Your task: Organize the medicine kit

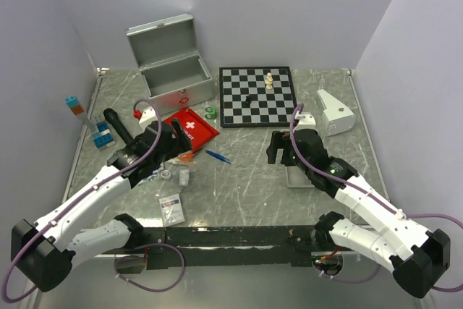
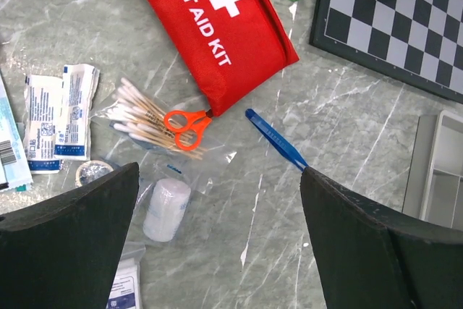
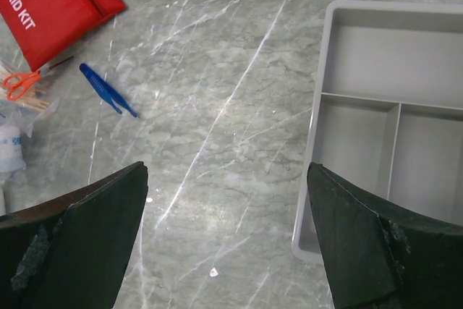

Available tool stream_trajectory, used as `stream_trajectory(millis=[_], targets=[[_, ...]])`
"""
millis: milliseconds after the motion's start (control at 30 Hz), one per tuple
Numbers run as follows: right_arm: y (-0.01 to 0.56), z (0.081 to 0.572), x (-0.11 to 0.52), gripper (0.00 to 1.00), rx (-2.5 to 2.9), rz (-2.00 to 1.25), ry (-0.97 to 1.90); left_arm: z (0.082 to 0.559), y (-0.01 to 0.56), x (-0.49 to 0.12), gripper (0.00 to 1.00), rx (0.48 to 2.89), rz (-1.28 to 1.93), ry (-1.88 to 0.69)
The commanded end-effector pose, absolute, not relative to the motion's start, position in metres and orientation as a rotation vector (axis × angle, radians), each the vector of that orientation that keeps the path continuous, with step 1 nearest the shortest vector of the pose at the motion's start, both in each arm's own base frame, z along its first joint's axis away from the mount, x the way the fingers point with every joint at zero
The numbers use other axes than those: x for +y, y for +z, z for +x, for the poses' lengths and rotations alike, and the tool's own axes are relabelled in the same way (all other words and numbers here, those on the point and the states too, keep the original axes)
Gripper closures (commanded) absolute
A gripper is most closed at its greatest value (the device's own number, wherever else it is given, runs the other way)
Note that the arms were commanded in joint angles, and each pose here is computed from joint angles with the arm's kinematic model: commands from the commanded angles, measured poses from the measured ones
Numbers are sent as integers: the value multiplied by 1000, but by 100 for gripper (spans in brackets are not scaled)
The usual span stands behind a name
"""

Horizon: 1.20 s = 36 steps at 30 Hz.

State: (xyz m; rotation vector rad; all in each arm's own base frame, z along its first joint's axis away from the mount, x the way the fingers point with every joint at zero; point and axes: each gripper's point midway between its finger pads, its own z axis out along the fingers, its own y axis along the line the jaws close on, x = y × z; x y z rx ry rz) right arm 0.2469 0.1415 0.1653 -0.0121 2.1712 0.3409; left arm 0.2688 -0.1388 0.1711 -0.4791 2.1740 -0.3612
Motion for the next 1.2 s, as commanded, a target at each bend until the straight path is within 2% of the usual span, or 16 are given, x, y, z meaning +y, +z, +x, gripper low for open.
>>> stream_trajectory(millis=[0, 267, 367, 500, 767, 967, 1167], targets=[[187, 251, 150, 4, 2110, -69, 384, 273, 191, -148, 3, 2124, -423, -432], [192, 255, 168, 7, 2114, -122, 459, 291, 177, -137, 1, 2108, -515, -383], [190, 255, 177, 7, 2121, -123, 507, 306, 158, -135, 2, 2147, -638, -535], [189, 255, 184, 8, 2122, -128, 541, 326, 146, -128, 2, 2082, -798, -663], [188, 248, 193, 8, 2126, -127, 626, 367, 117, -131, 7, 2080, -893, -715], [191, 243, 192, 8, 2108, -116, 654, 387, 92, -121, 10, 2116, -945, -644], [192, 241, 200, 8, 2111, -129, 707, 411, 92, -127, 15, 2114, -923, -659]])
